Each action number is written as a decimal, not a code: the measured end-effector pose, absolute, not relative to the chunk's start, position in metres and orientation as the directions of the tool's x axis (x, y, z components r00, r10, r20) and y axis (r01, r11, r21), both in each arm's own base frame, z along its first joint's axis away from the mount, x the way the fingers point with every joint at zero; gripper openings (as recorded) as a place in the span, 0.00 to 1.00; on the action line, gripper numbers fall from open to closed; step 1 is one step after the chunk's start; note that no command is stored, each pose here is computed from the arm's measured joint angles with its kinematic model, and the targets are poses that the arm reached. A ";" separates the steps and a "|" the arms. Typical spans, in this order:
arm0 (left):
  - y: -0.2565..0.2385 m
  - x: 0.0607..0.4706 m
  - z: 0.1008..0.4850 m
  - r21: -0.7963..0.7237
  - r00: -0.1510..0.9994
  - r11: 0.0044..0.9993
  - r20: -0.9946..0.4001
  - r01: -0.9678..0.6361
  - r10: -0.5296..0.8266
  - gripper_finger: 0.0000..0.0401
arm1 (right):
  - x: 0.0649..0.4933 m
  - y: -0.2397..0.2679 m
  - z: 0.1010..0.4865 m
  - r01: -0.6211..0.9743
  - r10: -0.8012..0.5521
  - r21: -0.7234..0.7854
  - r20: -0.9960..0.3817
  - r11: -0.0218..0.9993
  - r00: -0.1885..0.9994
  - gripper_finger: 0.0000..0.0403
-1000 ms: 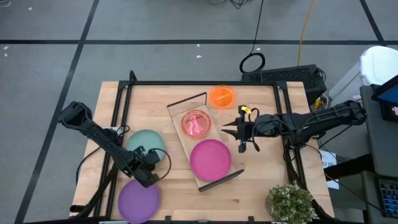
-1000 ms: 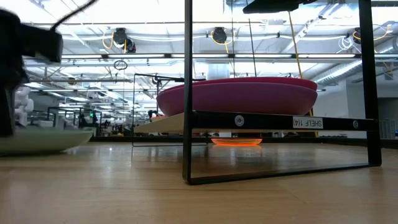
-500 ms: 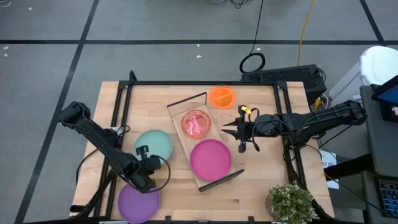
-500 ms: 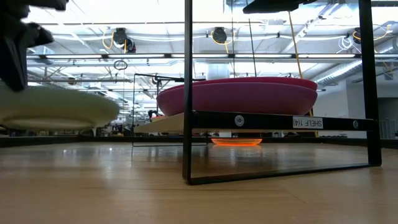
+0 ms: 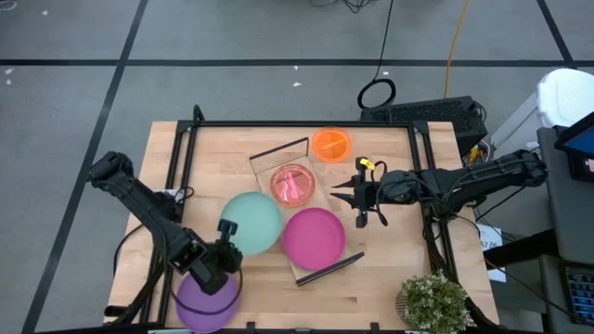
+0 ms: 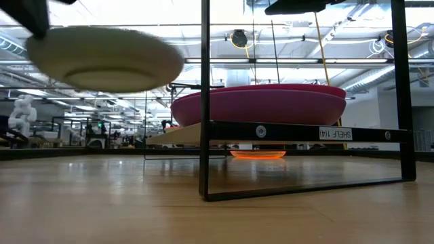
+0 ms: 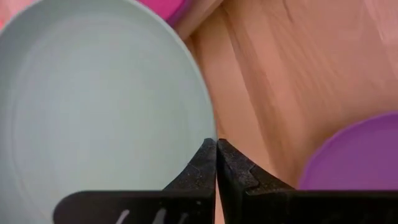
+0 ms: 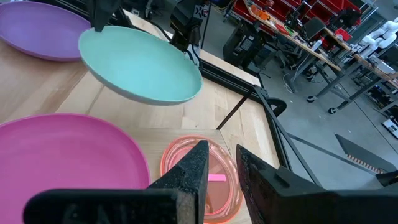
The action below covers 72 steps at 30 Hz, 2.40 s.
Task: Place and stack plates onto a shelf
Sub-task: Stack the gray plate on the pink plate on the shelf, then stack the light orange plate on the light pink plate on the shelf
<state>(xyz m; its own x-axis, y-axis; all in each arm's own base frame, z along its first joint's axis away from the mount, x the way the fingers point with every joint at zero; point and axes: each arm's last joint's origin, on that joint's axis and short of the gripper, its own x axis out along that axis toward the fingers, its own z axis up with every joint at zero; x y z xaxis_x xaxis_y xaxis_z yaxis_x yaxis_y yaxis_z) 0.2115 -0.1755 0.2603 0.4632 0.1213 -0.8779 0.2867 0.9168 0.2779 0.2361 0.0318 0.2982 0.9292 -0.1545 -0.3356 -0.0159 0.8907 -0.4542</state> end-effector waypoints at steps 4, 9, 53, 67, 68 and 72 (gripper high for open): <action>-0.169 0.221 0.269 0.345 0.479 0.845 -0.869 0.409 0.123 0.00 | 0.236 0.032 0.298 -0.016 -0.155 -0.454 -0.336 0.891 0.929 0.17; -0.153 0.238 0.273 0.418 0.510 0.770 -0.849 0.483 0.140 0.00 | 0.236 0.032 0.297 -0.033 -0.155 -0.479 -0.347 0.877 0.925 0.17; -0.137 0.333 0.229 0.409 0.616 0.615 -0.770 0.674 -0.163 0.00 | 0.190 0.019 0.310 0.155 -0.335 -0.425 -0.390 0.892 0.858 0.17; -0.131 0.337 0.224 0.361 0.610 0.691 -0.779 0.626 -0.145 0.14 | 0.190 0.019 0.310 0.155 -0.334 -0.424 -0.390 0.892 0.858 0.17; -0.132 0.337 0.224 0.358 0.610 0.696 -0.779 0.623 -0.146 0.15 | 0.190 0.019 0.310 0.155 -0.334 -0.425 -0.390 0.892 0.858 0.17; -0.132 0.337 0.224 0.336 0.610 0.724 -0.779 0.602 -0.146 0.19 | 0.190 0.019 0.310 0.154 -0.334 -0.424 -0.390 0.892 0.858 0.17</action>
<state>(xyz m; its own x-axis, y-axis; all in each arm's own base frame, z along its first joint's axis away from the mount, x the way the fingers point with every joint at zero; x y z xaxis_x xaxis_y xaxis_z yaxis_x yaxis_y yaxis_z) 0.3372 -0.1316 0.2245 0.6100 -0.1462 -0.7788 0.6021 0.7244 0.3357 0.1895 0.0191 0.3097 0.8582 -0.3339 -0.3898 0.1544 0.8922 -0.4244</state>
